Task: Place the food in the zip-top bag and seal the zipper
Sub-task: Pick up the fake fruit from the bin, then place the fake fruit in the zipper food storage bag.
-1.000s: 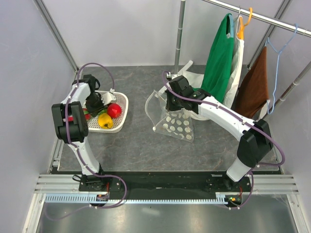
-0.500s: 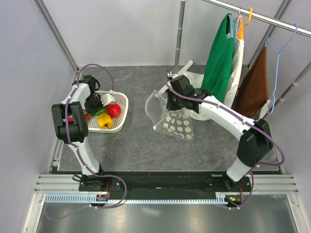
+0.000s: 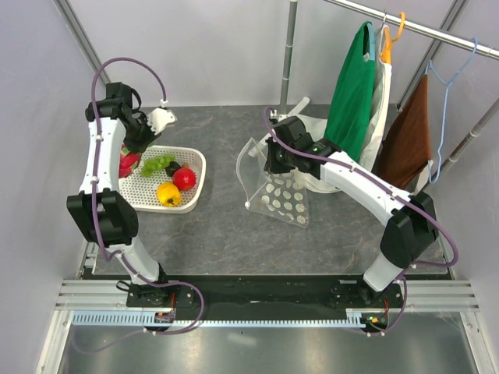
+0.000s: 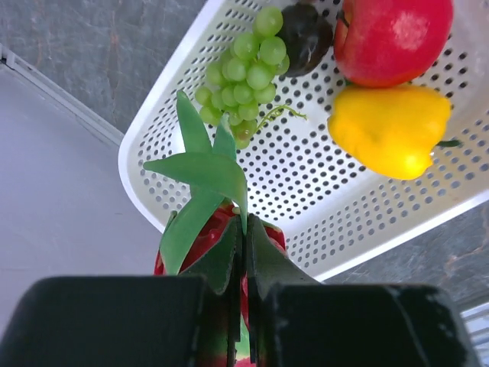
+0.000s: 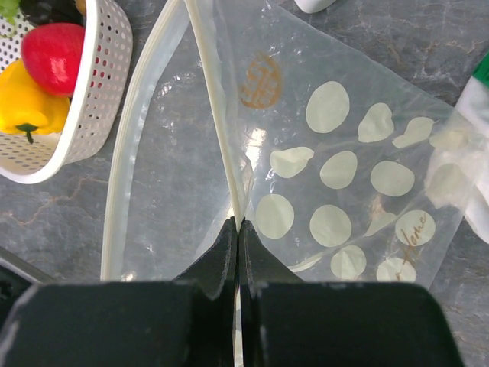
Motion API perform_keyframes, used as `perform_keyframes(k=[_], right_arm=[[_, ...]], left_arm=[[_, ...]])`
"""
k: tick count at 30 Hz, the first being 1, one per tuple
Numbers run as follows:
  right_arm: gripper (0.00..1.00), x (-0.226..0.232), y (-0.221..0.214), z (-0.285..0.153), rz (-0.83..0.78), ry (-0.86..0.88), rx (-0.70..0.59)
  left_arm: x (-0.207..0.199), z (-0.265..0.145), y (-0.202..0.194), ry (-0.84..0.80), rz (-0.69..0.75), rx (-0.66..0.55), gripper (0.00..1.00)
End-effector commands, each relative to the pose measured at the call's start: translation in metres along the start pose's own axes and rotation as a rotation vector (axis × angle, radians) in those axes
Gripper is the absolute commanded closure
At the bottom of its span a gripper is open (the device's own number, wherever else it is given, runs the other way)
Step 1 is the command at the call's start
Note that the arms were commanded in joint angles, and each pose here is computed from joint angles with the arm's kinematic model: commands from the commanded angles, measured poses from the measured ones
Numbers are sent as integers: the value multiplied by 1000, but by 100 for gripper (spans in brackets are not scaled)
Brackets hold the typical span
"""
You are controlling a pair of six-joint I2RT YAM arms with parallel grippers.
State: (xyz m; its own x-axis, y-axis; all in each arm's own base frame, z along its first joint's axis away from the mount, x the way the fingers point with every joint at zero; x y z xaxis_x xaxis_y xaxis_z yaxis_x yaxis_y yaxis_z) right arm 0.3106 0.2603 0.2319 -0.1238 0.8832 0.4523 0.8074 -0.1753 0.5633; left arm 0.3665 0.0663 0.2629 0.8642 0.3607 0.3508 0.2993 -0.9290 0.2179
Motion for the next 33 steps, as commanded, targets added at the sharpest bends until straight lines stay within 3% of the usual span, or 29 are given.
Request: perform_keyframes(k=[1, 5, 11, 12, 16, 17, 18, 19, 20, 21, 27, 33], right_arm=[[100, 15, 13, -4, 45, 71, -22], [100, 24, 16, -6, 73, 120, -13], [100, 48, 28, -14, 139, 229, -16], [100, 49, 30, -15, 150, 237, -22], [100, 49, 28, -13, 191, 241, -8], [100, 46, 29, -10, 206, 233, -5], [100, 45, 28, -8, 215, 232, 1], [100, 43, 28, -7, 230, 230, 7], [100, 43, 28, -6, 250, 237, 16], [100, 43, 27, -3, 259, 239, 25], [100, 41, 30, -1, 294, 253, 43], [100, 29, 28, -1, 343, 240, 66]], left_arm=[[-5, -33, 21, 22, -98, -110, 98], [1, -75, 52, 81, -163, -314, 98], [-3, -155, 130, 80, -260, -813, 98], [-10, -165, 143, 14, -304, -913, 98], [-29, -190, 186, -51, -324, -1150, 98], [-37, -171, 195, -100, -353, -1168, 98], [-41, -200, 205, -78, -352, -1303, 98], [-45, -204, 212, -78, -346, -1364, 98], [-58, -181, 220, -130, -388, -1375, 98], [-65, -199, 228, -97, -350, -1463, 98], [-95, -174, 268, -157, -377, -1491, 98], [-93, -133, 275, -97, -454, -1432, 98]])
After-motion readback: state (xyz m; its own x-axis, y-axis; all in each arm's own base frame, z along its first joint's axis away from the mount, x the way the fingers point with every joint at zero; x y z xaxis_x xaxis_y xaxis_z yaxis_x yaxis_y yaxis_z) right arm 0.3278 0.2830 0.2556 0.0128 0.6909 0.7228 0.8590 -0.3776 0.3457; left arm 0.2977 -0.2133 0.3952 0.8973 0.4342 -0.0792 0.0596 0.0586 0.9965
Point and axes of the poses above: each gripper's point midway between its finger pads, its own z axis out along the fingers, its own x axis along the line the jaws close on, y = z × x, the point moved 6 cm from there along -z, back along the fingers, and after that the axes turned 12 degrees about z, right-handed, at the moved point
